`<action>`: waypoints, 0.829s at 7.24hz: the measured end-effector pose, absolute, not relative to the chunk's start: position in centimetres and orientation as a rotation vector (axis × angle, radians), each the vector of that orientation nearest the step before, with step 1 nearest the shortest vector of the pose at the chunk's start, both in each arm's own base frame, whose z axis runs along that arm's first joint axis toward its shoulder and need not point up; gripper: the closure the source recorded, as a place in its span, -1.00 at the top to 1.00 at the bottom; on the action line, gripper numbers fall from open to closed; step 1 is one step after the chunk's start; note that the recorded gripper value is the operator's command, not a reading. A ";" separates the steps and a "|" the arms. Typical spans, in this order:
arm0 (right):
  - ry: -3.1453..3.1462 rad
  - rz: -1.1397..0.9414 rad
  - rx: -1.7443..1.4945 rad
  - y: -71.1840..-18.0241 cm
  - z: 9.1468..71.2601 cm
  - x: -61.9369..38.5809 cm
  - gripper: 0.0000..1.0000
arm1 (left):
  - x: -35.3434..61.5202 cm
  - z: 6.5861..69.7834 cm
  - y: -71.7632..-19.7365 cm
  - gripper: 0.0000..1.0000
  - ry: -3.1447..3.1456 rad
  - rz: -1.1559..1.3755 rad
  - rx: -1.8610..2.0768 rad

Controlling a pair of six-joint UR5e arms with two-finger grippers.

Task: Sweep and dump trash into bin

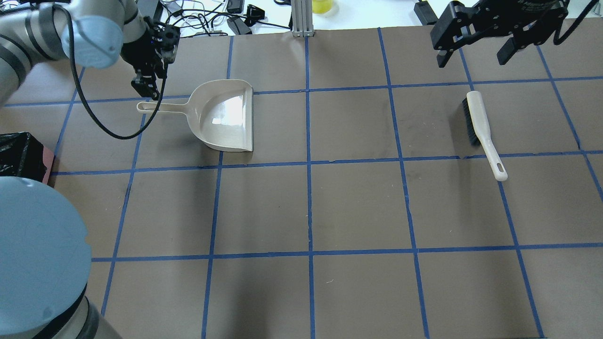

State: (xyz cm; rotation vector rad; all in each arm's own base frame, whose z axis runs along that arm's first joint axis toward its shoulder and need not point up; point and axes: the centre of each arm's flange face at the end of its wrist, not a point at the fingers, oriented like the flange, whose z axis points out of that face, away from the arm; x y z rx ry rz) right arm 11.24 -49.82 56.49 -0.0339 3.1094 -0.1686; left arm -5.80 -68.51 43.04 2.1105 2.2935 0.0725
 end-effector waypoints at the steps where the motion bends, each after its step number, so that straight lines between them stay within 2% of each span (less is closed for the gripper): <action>1: 3.109 -0.169 -0.034 -49.8 56.5 11.3 1.00 | -6.6 46.7 -67.3 0.46 2.383 0.047 2.037; 3: 3.110 -0.170 -0.032 -49.8 56.5 11.2 1.00 | -7.3 51.0 -64.1 0.46 2.573 0.058 1.842; 6: 3.110 -0.170 -0.032 -49.8 56.5 11.2 1.00 | -8.4 53.8 -61.1 0.46 2.847 0.071 1.367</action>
